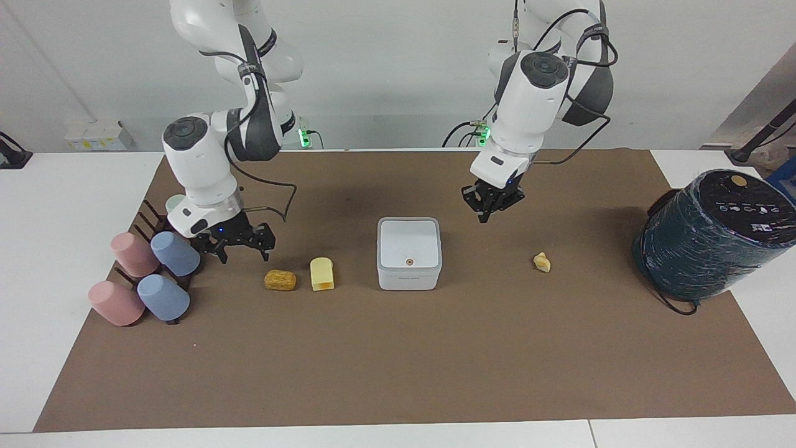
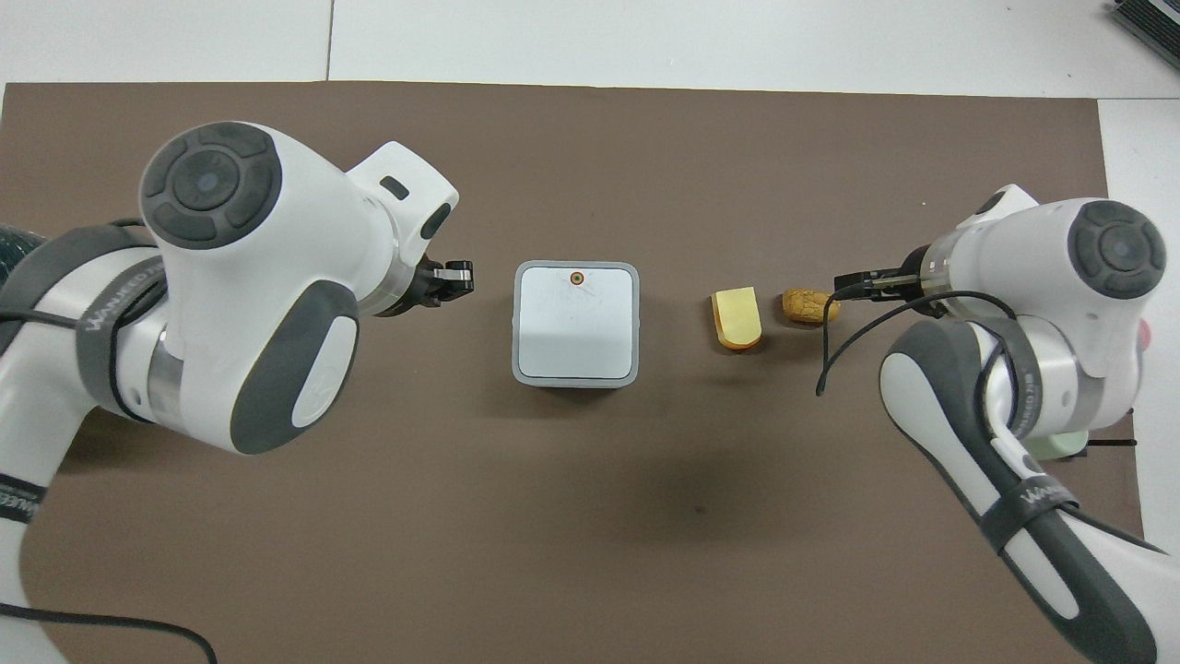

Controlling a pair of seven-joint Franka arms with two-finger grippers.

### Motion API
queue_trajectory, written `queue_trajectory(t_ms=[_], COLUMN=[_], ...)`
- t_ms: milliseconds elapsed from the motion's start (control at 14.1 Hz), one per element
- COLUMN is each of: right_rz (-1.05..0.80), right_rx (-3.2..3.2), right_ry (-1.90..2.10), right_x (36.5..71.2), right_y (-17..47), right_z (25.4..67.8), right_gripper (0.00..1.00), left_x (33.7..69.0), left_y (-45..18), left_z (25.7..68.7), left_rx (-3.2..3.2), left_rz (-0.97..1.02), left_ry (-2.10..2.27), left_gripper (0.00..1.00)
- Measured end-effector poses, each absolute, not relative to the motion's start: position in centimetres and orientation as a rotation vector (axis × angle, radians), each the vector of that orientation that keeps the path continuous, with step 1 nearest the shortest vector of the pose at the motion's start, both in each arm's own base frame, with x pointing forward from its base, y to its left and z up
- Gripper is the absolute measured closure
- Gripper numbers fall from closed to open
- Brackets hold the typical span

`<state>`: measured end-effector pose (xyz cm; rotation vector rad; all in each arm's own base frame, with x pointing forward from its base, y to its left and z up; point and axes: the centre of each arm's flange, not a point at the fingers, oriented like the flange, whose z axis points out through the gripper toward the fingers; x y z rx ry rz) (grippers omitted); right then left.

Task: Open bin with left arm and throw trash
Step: 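Grasp the bin lid with the left gripper while the right gripper reaches the potato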

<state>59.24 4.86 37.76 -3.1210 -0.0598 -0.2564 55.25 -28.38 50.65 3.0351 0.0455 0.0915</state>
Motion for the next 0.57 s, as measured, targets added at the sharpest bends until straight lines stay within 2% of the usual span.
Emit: queue_trajectory(t_ms=[213, 568], right_rz=[-0.373, -0.389], right_rx=[-3.095, -3.084], right_ry=[-0.103, -0.142], right_x=[59.2, 57.6], right_y=[6.6, 7.7], right_z=[34.7, 30.8], right_gripper=[0.0, 0.0], left_x=[54.5, 53.8], left_y=[-32.2, -35.6], left_z=[49.8, 48.3], left_rx=[2.997, 2.97], left_rz=[0.144, 0.174], left_ry=[0.113, 0.144], left_gripper=[0.99, 0.99])
